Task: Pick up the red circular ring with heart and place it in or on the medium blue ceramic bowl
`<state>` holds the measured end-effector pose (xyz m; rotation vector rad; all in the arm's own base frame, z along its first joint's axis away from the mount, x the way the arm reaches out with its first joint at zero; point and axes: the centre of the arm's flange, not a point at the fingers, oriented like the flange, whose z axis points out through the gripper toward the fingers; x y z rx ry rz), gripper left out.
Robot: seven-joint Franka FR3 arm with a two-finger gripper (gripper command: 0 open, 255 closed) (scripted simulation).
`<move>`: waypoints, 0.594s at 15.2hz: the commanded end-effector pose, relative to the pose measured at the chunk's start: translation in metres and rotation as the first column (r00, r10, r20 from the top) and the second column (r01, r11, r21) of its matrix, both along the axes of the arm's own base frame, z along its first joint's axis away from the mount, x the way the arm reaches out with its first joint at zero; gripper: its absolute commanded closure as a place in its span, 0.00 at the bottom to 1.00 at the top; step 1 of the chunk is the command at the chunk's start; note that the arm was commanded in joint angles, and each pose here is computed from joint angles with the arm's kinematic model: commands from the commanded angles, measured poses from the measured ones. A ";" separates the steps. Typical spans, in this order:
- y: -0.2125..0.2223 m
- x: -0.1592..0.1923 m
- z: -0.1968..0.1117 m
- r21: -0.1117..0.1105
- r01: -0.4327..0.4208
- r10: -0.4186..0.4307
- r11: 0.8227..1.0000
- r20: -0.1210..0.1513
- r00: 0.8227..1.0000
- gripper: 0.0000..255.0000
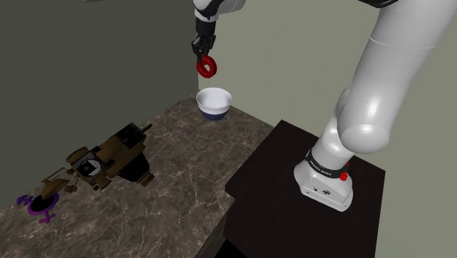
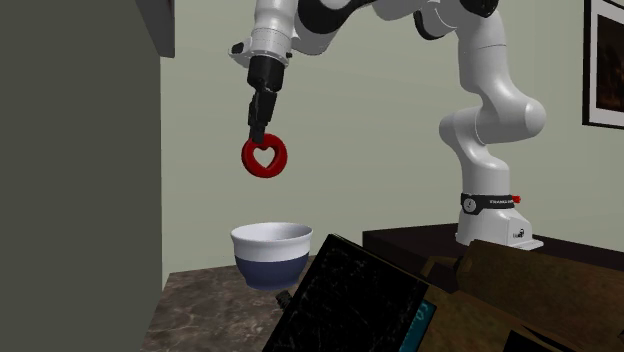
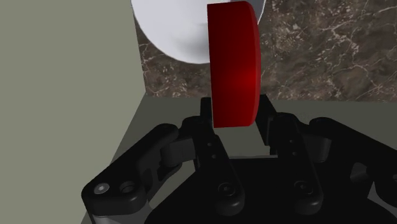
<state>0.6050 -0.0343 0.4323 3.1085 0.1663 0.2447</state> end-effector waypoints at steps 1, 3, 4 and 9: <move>0.000 0.000 -0.011 0.000 0.000 0.000 1.000 0.001 1.000 1.00; 0.000 0.000 -0.021 0.000 0.000 0.000 1.000 0.001 1.000 1.00; 0.000 0.000 -0.027 0.000 0.000 0.000 1.000 0.001 1.000 1.00; 0.000 0.000 -0.054 0.000 0.000 0.000 1.000 0.001 1.000 1.00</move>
